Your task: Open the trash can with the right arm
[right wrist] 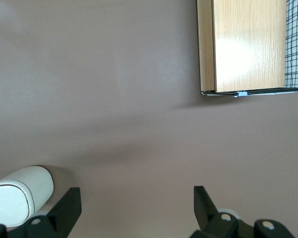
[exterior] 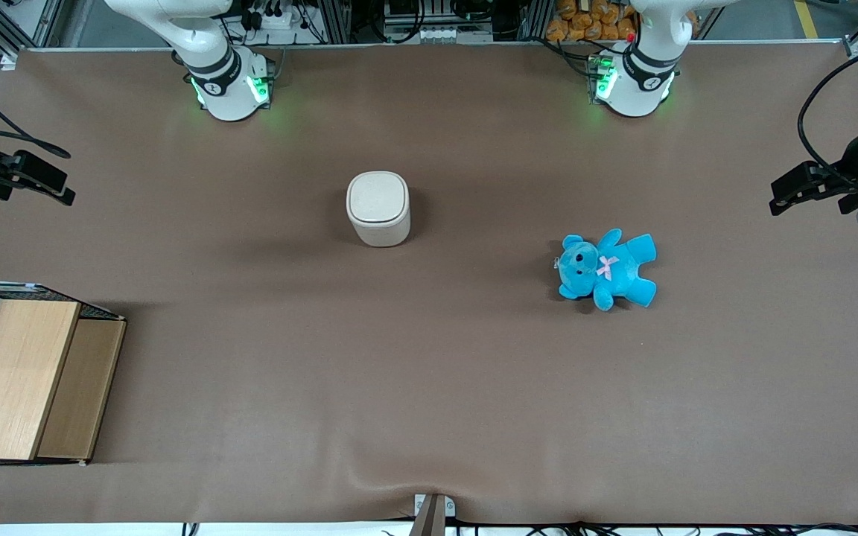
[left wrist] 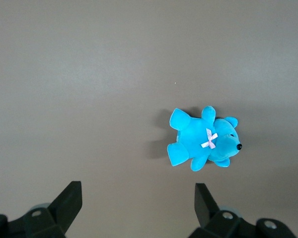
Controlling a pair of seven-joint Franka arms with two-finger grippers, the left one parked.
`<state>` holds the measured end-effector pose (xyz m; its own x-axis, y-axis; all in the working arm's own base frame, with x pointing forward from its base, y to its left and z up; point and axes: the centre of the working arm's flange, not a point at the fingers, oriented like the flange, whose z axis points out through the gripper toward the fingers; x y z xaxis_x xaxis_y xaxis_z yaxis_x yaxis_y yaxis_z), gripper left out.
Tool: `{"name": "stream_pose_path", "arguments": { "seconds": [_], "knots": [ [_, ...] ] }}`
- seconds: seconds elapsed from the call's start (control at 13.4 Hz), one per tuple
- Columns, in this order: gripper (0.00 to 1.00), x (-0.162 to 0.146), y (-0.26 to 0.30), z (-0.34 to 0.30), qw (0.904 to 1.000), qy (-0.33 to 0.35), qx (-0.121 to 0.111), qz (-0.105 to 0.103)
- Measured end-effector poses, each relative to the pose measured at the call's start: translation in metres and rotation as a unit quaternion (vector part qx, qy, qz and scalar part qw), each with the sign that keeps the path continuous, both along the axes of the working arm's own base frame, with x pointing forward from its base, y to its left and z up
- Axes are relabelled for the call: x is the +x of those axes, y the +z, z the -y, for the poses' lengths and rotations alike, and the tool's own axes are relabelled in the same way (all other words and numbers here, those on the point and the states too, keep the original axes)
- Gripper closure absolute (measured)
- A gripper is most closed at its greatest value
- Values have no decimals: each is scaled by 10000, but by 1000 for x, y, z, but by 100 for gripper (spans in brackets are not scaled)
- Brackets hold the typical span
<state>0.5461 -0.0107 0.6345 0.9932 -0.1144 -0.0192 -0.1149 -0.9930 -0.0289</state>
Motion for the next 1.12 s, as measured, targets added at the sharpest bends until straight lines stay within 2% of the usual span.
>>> {"name": "stream_pose_path", "arguments": {
  "seconds": [1.12],
  "knots": [
    [0,3,-5,0,10000,-4,3,-54]
  ]
}}
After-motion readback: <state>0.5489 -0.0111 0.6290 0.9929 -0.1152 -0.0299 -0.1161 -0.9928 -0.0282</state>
